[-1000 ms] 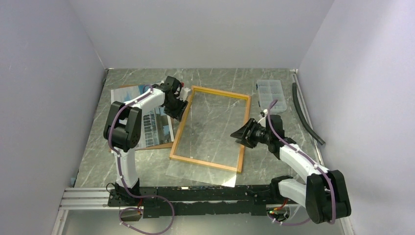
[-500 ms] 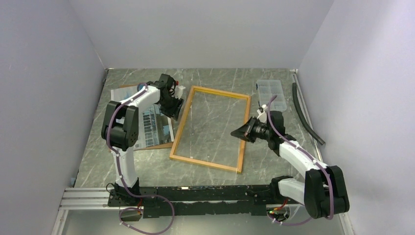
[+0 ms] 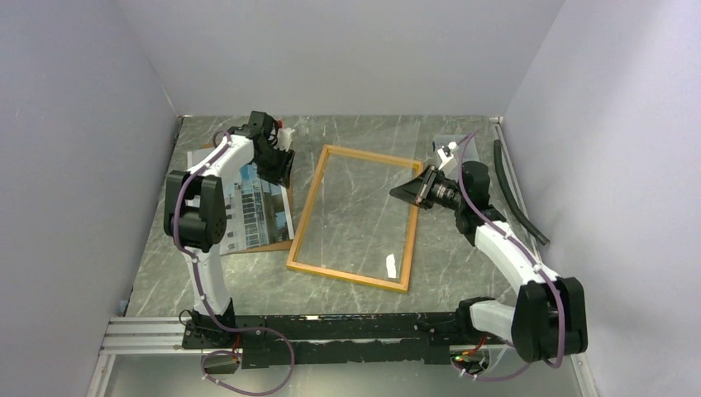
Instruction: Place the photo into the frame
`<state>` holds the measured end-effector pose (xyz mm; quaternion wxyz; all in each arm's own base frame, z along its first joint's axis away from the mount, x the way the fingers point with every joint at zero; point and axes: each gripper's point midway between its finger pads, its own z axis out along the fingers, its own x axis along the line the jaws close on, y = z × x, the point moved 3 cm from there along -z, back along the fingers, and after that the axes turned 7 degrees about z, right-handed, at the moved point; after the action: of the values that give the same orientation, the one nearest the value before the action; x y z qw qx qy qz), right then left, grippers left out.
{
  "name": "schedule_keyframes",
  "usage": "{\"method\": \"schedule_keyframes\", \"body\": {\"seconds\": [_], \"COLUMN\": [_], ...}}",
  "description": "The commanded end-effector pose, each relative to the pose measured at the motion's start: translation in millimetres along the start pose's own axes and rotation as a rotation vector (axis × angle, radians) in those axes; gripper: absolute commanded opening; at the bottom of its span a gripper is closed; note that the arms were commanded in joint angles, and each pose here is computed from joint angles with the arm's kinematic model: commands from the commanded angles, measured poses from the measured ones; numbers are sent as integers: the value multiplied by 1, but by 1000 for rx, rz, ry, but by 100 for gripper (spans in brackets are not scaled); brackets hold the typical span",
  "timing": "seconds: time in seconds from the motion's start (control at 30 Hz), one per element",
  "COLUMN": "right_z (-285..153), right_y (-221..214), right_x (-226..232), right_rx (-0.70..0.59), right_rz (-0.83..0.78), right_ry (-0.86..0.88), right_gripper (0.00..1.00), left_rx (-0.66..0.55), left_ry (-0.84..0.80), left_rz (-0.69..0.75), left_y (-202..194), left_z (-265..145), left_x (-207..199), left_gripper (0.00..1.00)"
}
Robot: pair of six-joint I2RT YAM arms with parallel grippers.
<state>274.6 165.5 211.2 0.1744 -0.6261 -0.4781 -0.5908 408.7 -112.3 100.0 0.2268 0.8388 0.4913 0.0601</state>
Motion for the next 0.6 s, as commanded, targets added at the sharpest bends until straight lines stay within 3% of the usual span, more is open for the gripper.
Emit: {"method": "schedule_keyframes", "body": {"seconds": [0.0, 0.57], "right_z": [10, 25], "right_y": [23, 22], "right_x": [13, -35], "right_rx": [-19, -36], "right_rz": [-26, 195], "right_ry": [99, 108], "right_gripper": [0, 0], "left_rx": [-27, 28], "left_ry": [-36, -136], "left_rz": [-17, 2], "left_y": [9, -17], "left_z": [-3, 20], "left_x": [-2, -31], "left_gripper": [47, 42]}}
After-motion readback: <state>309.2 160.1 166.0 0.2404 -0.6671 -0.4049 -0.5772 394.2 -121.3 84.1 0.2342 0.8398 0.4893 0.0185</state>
